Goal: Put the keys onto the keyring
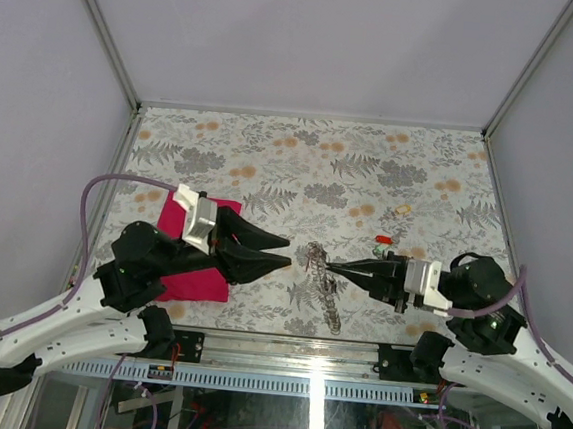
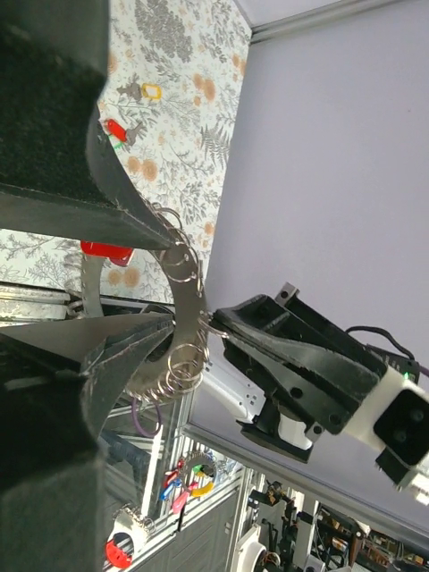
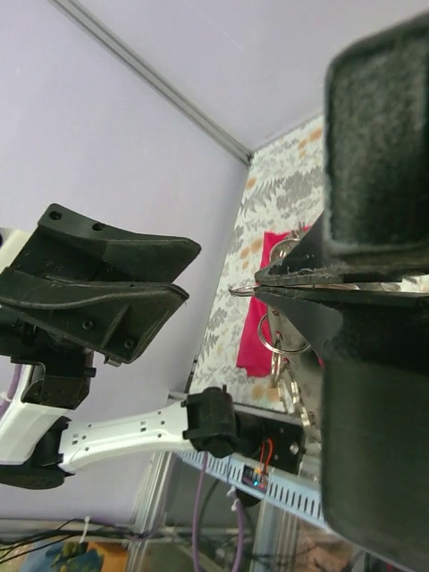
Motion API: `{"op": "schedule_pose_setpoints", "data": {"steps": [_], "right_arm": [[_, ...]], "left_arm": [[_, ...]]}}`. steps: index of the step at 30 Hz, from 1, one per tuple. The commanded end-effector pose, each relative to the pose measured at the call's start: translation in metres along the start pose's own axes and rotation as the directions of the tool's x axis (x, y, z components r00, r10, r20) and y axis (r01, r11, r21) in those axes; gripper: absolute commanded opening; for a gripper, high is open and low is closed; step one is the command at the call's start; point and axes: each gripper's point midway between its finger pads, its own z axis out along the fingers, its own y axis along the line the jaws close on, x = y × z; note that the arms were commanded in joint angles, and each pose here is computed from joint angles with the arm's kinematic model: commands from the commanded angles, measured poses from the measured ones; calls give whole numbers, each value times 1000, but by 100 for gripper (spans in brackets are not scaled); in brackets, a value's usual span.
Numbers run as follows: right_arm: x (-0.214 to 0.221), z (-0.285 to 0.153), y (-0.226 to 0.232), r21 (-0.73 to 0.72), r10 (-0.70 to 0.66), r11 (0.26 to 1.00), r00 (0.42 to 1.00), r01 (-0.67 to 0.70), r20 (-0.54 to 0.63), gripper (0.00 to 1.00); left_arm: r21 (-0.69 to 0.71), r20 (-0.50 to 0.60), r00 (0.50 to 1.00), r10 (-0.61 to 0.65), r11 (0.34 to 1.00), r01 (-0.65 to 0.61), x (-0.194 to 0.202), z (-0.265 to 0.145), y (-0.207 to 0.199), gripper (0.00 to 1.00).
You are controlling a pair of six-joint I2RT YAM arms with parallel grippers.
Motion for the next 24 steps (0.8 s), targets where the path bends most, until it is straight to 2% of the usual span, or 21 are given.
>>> {"op": "schedule_pose_setpoints", "data": {"steps": [1,8,17,24], "right_arm": [[-12,-8,-6,31,-178,984,983,177,45,0],[-1,-24,-1,41,-304,952,952,303,20,0],[22,-48,-2,55,-320,943,940,328,-118,0],[22,-70,-16,154,-145,970,953,190,-265,0]], "left_arm": [[-25,25,1000,-19,999,20,-9,9,6,36],[-99,-16,998,-56,994,54,2,21,24,36],[-242,-66,989,-135,963,115,30,36,57,37],[-392,-123,963,-238,903,173,70,55,101,37]]}}
